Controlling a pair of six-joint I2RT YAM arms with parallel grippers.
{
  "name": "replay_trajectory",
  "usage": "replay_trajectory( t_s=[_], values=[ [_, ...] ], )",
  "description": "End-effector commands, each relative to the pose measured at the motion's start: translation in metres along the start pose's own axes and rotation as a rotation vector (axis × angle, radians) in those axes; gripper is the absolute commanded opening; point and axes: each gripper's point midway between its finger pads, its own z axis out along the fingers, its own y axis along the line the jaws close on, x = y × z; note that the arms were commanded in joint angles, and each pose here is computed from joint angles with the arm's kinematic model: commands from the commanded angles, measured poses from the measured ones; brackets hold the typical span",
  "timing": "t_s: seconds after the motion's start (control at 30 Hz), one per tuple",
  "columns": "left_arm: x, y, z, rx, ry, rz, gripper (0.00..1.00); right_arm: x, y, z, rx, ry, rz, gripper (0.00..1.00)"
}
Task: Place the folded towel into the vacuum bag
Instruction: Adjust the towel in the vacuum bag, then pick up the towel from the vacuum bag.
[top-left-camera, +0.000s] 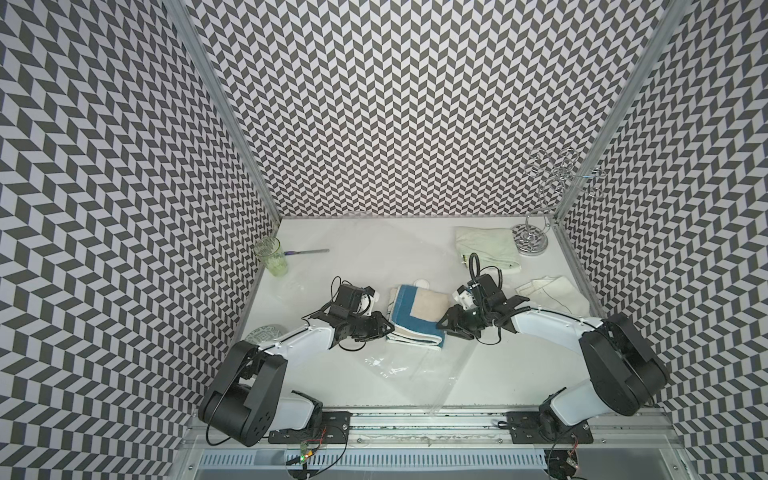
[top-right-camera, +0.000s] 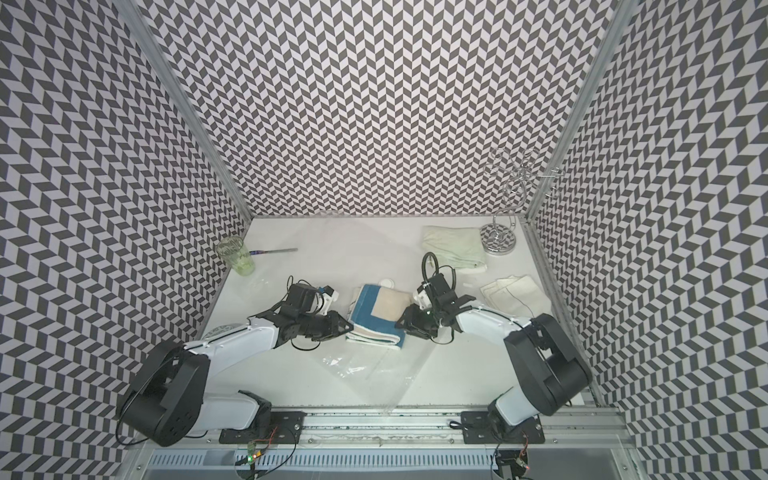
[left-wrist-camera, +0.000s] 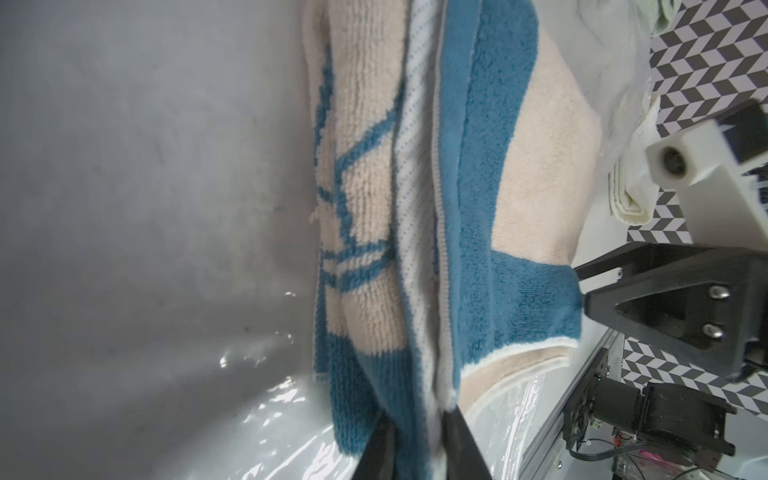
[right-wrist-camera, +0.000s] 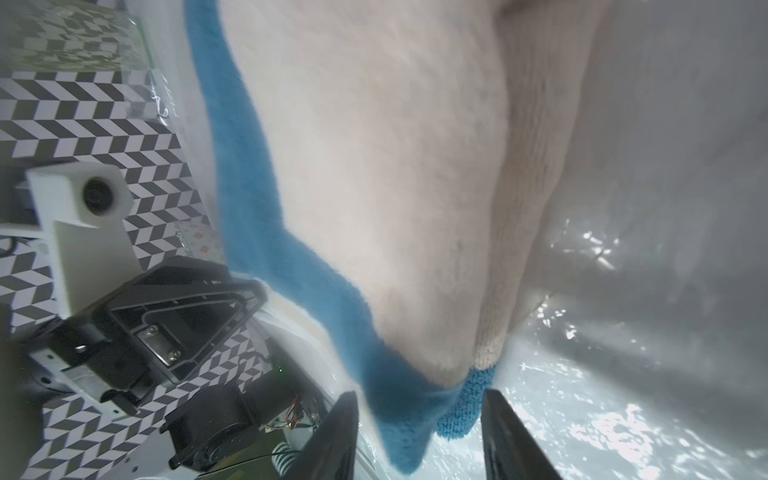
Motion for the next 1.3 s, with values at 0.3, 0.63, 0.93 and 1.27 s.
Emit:
replay_trajectory(
  t_s=[0.3, 0.63, 0.93, 1.27],
  values=[
    [-0.086, -0.090, -0.015, 0.117, -0.132, 0.175, 0.29, -0.044, 0.088, -0.021, -0.105, -0.199, -0.083, 0.44],
    [-0.016, 0.003, 0.056, 0.045, 0.005, -0.048, 0.03, 0.020, -0.009, 0.055, -0.014, -0.011, 0.051, 0.39],
    [0.017, 0.000, 0.041, 0.090, 0.035, -0.109, 0.03, -0.013, -0.015, 0.033, 0.199, -0.019, -0.217, 0.47],
    [-0.051, -0.068, 0.006, 0.128, -0.109, 0.069, 0.04, -0.043, 0.010, 0.003, 0.006, -0.063, -0.241, 0.74]
  ],
)
